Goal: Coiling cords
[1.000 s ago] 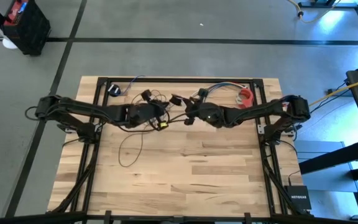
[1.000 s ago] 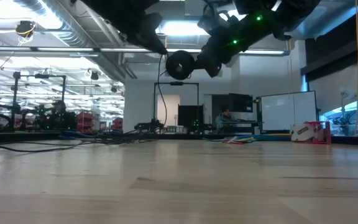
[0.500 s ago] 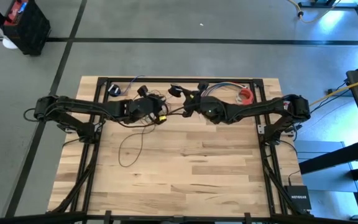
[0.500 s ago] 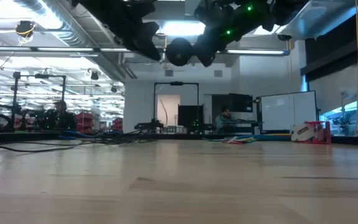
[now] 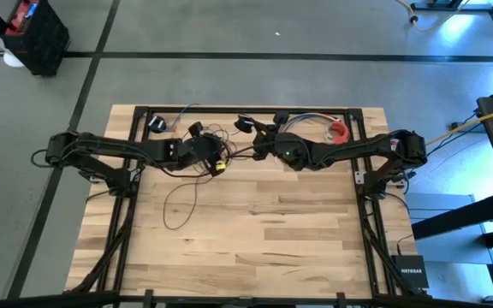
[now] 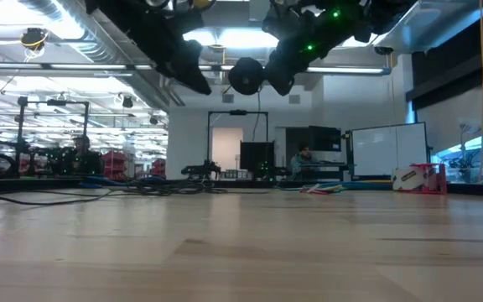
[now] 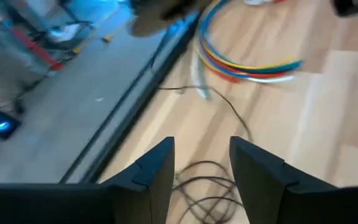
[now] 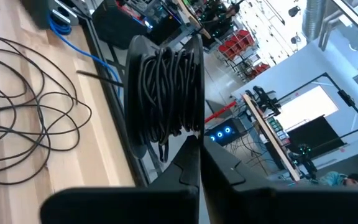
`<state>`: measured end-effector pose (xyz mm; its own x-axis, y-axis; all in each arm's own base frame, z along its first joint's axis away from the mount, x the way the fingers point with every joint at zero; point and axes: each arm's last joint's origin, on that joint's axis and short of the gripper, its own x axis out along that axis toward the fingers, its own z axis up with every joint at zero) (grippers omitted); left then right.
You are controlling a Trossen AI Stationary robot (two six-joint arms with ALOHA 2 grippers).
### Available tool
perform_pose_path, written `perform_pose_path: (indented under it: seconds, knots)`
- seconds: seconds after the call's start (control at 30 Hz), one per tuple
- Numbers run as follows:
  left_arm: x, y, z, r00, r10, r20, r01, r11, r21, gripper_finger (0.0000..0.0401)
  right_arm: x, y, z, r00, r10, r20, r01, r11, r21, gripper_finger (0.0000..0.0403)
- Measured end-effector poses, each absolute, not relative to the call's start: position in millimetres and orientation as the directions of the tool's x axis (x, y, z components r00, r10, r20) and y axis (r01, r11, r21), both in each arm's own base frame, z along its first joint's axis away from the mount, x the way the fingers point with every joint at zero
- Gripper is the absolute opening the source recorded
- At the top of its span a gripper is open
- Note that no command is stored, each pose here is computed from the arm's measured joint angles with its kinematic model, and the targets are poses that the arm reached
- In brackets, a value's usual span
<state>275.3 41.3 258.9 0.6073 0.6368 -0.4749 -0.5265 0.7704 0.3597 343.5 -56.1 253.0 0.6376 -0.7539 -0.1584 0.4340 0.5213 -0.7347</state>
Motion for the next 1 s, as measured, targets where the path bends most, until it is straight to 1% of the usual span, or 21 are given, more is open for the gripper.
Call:
perform_pose_path:
  seconds: [0.07,0.23,0.4,0.6,0.77,1.0]
  knots:
    - [275.9,43.0,256.5,0.638,0.598,-0.486,-0.494,0.801,0.337,0.0145,343.4,-56.1,253.0,0.637,-0.754,-0.158,0.434,0.521,-0.735,0.0005]
    - [276.6,43.0,257.2,0.651,0.585,-0.484,-0.484,0.811,0.329,0.0143,343.5,-56.0,253.1,0.638,-0.754,-0.158,0.435,0.521,-0.734,0.0005]
    - [286.6,45.7,252.0,0.699,0.528,-0.481,-0.437,0.849,0.297,0.0143,343.5,-56.0,253.0,0.638,-0.754,-0.158,0.435,0.522,-0.734,0.0005]
    - [295.1,55.3,237.2,0.674,0.532,-0.512,-0.413,0.846,0.336,0.0143,343.5,-56.0,253.0,0.638,-0.754,-0.158,0.436,0.522,-0.733,0.0005]
    - [293.7,56.6,239.8,0.676,0.538,-0.503,-0.423,0.843,0.333,0.0143,343.1,-56.1,251.5,0.634,-0.754,-0.171,0.426,0.526,-0.736,0.0005]
    - [294.6,46.5,241.6,0.697,0.516,-0.498,-0.382,0.855,0.352,0.0143,342.4,-56.0,248.6,0.629,-0.753,-0.196,0.414,0.537,-0.735,0.0005]
